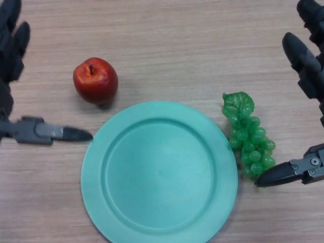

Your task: Pick up the red apple and place it on the plate

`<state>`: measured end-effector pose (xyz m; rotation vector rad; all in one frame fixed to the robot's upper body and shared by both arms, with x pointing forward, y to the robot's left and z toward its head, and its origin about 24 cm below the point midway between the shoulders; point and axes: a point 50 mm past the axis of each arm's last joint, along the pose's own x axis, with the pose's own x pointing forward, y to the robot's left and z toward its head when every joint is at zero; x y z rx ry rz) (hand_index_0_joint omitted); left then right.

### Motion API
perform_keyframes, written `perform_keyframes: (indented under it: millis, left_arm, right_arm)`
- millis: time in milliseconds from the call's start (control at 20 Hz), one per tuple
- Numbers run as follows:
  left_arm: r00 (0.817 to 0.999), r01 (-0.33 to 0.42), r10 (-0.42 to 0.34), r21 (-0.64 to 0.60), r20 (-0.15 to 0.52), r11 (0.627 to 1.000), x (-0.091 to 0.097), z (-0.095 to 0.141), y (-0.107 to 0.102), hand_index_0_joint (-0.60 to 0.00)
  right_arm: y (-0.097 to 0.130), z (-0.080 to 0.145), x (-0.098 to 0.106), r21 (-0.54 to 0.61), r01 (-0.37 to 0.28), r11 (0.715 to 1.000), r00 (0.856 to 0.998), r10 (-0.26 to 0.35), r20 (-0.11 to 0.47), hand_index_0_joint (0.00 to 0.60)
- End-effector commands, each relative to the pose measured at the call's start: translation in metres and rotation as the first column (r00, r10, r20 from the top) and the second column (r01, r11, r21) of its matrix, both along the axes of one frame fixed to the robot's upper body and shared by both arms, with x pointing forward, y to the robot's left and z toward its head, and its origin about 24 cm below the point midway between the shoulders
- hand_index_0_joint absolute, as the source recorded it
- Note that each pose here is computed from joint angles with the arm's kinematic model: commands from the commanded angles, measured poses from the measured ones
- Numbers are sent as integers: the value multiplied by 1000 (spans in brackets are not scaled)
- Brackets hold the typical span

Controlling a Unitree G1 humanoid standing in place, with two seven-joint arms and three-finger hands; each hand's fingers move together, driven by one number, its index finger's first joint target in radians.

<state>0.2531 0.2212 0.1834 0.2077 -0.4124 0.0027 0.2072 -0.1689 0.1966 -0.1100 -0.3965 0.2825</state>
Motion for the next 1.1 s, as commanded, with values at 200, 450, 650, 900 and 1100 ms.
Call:
perform_keyframes:
  millis: [200, 450, 650, 900, 1100]
  left_arm:
    - [983, -117, 112, 22, 144, 993, 26, 17, 16, 0]
    - [994, -98, 94, 87, 57, 991, 59, 2, 13, 0]
    - [997, -69, 70, 44, -18, 997, 75, -11, 8, 0]
    - [999, -46, 46, -2, -28, 999, 89, -20, 3, 0]
    - [999, 15, -15, 3, -32, 1000, 98, -30, -7, 0]
  right_arm:
    - [-6, 21, -15, 16, 6, 1000, 984, -9, 179, 0]
    - [-8, 26, -18, 32, -1, 999, 982, -4, 187, 0]
    - [-5, 26, -21, 26, 6, 1000, 979, -11, 205, 0]
    - [3, 28, -25, 24, -2, 1000, 977, -3, 214, 0]
    - [5, 30, -31, 15, -7, 1000, 974, 4, 228, 0]
